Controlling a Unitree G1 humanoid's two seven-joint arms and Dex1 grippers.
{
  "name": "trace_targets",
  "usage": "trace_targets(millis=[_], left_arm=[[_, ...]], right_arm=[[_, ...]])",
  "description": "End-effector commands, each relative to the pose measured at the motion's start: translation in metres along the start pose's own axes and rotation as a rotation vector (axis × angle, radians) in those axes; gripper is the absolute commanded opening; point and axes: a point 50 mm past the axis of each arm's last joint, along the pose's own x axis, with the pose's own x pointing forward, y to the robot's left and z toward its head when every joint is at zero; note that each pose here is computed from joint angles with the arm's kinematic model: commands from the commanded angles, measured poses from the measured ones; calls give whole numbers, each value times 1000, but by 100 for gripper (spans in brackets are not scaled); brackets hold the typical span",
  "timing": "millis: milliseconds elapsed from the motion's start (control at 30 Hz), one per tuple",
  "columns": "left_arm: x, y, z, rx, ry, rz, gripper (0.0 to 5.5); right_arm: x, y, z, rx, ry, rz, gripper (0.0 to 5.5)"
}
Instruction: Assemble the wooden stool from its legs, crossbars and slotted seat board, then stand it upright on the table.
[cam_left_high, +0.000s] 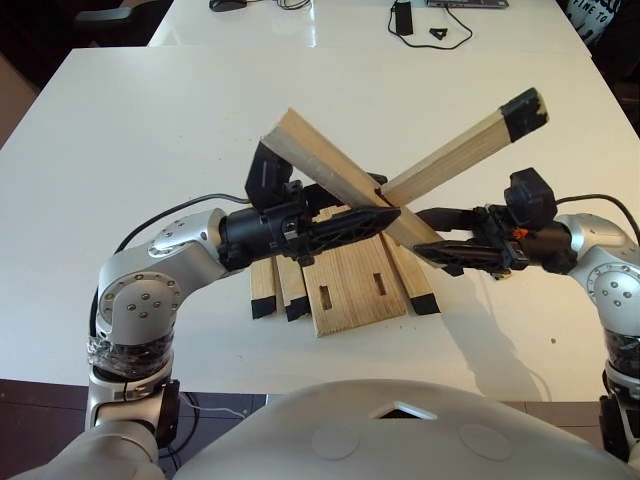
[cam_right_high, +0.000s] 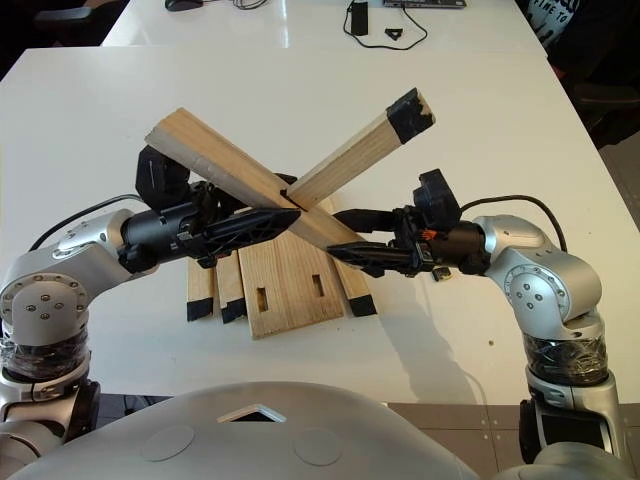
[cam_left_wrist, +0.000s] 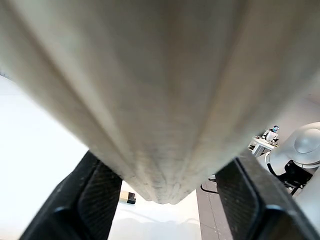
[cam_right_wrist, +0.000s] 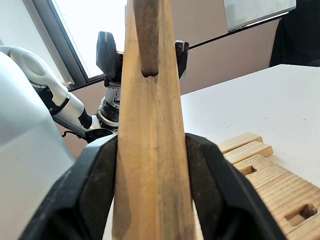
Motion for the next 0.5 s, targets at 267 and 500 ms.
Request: trace_targets(millis=[267,500], left_arm=[[3,-8,-9,52,78,-51,209],[-5,-4,-1,76,63,-8,208]], right_arm=[[-9,-10,-2,-5,59,-66,240],[-15,-15,-7,7,58,-138,319]])
